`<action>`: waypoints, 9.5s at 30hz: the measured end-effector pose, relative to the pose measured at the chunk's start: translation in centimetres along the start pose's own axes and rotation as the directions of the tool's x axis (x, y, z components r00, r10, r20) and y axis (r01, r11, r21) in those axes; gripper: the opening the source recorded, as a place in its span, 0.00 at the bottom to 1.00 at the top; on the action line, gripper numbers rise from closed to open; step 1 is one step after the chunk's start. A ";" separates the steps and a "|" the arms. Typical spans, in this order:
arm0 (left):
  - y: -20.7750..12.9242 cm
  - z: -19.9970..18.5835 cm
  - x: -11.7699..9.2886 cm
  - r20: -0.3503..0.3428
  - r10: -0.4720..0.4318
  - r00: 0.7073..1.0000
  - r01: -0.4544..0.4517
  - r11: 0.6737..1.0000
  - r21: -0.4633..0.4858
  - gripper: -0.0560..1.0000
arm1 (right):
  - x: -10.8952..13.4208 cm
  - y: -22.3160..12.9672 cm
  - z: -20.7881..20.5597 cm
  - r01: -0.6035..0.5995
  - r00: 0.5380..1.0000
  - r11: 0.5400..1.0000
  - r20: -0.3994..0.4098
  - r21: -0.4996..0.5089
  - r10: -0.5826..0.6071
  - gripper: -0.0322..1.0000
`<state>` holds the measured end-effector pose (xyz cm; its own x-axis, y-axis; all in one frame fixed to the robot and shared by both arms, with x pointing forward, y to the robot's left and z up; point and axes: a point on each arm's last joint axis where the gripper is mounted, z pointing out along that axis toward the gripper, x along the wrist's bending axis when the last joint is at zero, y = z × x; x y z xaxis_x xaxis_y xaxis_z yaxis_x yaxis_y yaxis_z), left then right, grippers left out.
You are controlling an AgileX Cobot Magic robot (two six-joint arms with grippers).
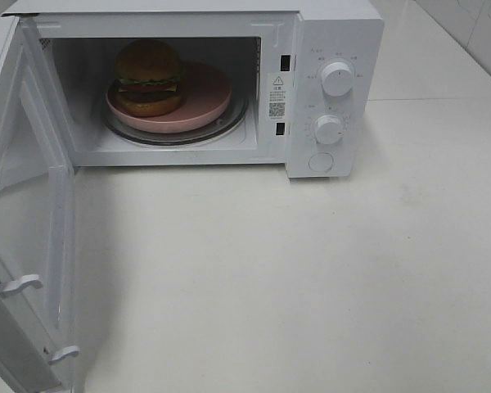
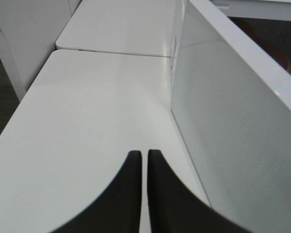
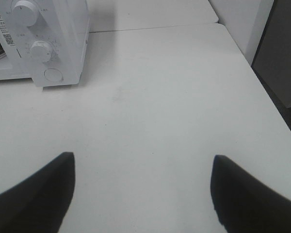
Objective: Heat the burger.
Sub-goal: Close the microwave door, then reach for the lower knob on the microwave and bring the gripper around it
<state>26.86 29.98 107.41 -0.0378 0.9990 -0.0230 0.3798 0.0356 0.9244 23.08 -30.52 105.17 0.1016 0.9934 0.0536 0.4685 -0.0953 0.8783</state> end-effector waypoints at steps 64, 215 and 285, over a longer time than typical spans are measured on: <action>-2.8 20.5 -7.9 0.541 -0.084 0.837 0.111 0.994 -0.018 0.05 | 0.0 0.0 0.0 0.000 1.000 1.000 -0.001 0.000 0.000 0.76; -0.1 3.7 -0.3 0.031 -0.059 0.998 0.044 0.937 0.345 0.98 | 0.0 0.0 0.0 0.000 1.000 1.000 -0.001 0.000 0.000 0.76; -3.1 -2.8 -0.5 0.048 -0.020 0.999 0.016 0.998 0.068 0.98 | 0.1 0.0 0.0 -0.007 1.000 1.000 -0.013 0.002 0.007 0.76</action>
<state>23.13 29.28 105.64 -0.0006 0.9982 -0.0595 0.4408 0.0537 0.8960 23.08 -30.40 105.17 0.0932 0.9935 0.0659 0.4694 -0.1022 0.8771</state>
